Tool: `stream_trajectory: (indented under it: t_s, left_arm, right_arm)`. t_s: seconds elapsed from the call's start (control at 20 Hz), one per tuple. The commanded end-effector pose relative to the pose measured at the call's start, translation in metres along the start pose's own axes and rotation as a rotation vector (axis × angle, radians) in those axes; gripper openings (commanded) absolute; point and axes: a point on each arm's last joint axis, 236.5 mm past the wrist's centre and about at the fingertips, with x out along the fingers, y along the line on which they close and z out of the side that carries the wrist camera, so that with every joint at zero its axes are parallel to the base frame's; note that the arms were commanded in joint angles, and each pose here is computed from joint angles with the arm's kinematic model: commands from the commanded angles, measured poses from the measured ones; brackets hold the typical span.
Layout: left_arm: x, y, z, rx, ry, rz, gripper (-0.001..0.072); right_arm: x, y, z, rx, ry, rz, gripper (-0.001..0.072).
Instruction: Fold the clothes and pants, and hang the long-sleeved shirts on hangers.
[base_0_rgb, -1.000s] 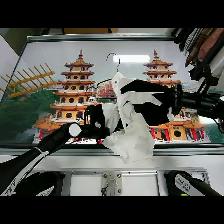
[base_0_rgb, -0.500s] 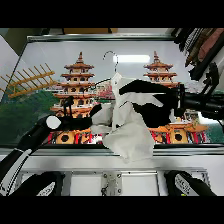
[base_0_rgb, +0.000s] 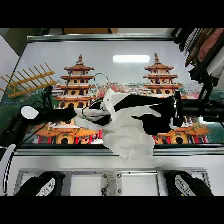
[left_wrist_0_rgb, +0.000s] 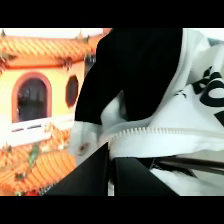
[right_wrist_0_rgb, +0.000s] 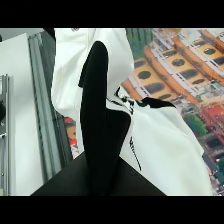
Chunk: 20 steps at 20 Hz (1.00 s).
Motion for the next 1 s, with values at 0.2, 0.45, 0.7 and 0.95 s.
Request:
stream_trajectory:
  t_s: [0.2,0.45,0.7,0.95]
  left_arm:
    - [-0.057,-0.021,0.054,0.092,-0.093,-0.024,0.0014]
    - [-0.079,-0.048,0.085,0.172,-0.088,-0.053,0.0014]
    - [-0.081,-0.059,0.106,0.208,-0.007,-0.068,0.0014]
    - [-0.101,-0.077,0.132,0.267,-0.043,-0.080,0.0015]
  right_arm:
    - [-0.007,-0.008,-0.056,0.083,0.245,-0.053,0.0012]
    - [-0.001,0.018,-0.063,0.106,0.285,0.051,0.0012]
    - [0.025,0.062,-0.031,0.089,0.181,0.234,0.0012]
    - [0.026,0.078,0.033,0.092,-0.088,0.310,0.0011]
